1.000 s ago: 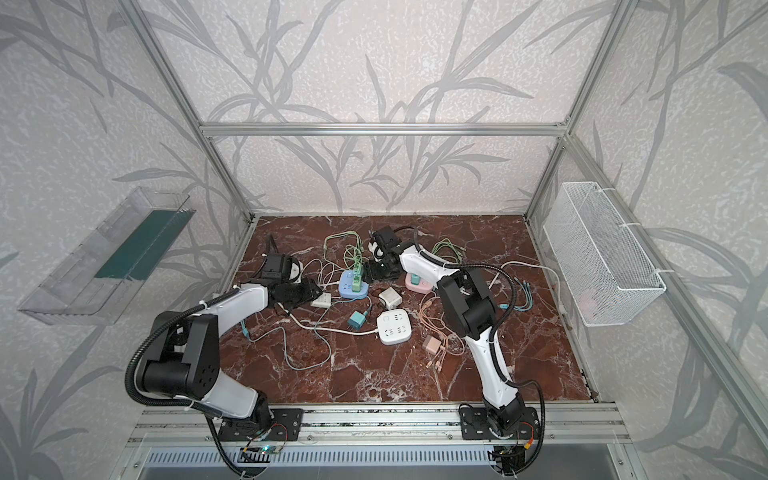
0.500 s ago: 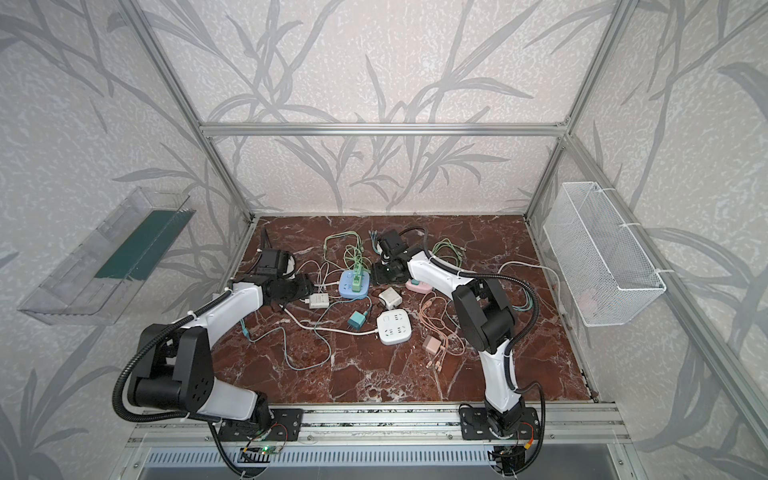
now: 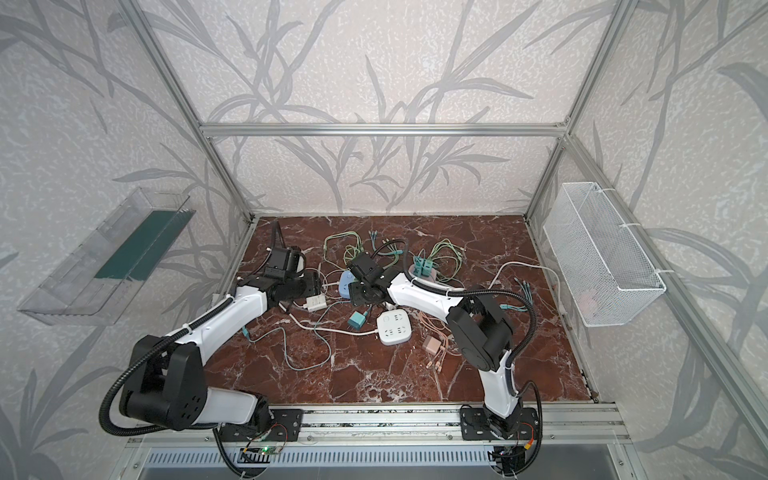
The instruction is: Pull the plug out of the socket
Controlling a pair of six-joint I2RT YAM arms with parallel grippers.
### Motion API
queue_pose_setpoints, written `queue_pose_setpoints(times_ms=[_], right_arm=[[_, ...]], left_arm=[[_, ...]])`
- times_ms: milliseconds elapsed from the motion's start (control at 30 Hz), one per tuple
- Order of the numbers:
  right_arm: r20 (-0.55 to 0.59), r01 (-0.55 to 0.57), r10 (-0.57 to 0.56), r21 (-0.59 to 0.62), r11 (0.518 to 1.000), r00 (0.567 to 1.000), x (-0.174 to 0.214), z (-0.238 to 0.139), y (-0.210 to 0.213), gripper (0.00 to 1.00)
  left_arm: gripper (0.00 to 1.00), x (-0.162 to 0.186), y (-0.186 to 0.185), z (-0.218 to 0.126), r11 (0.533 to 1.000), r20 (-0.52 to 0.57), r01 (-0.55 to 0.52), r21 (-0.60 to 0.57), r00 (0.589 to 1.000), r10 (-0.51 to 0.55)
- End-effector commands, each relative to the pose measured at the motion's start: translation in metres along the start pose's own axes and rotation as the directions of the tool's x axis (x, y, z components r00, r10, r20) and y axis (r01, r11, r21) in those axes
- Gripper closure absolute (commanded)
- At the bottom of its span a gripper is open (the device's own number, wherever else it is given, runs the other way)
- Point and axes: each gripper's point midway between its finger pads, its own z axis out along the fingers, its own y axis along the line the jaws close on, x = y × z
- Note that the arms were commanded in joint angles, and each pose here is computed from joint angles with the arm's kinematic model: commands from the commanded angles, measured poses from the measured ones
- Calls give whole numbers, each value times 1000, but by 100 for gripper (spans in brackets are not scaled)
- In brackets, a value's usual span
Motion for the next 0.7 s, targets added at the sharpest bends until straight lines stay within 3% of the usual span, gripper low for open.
queue_pose_setpoints(times_ms=[0,267,667], right_arm=[[26,-36,34,82,996,999,-15,9,-8,32],[-11,-53,55,128,990,998,-19,36,-5,37],[-41,33,-27,171,985,999,-29,51,-8,61]], left_arm=[[33,-12,-17,-2,999,30,-37,39,999,36],[33,-14,-31,7,995,26,-60,81,998,58],[33,-16,-48,32,989,-37,-38,142,998,43]])
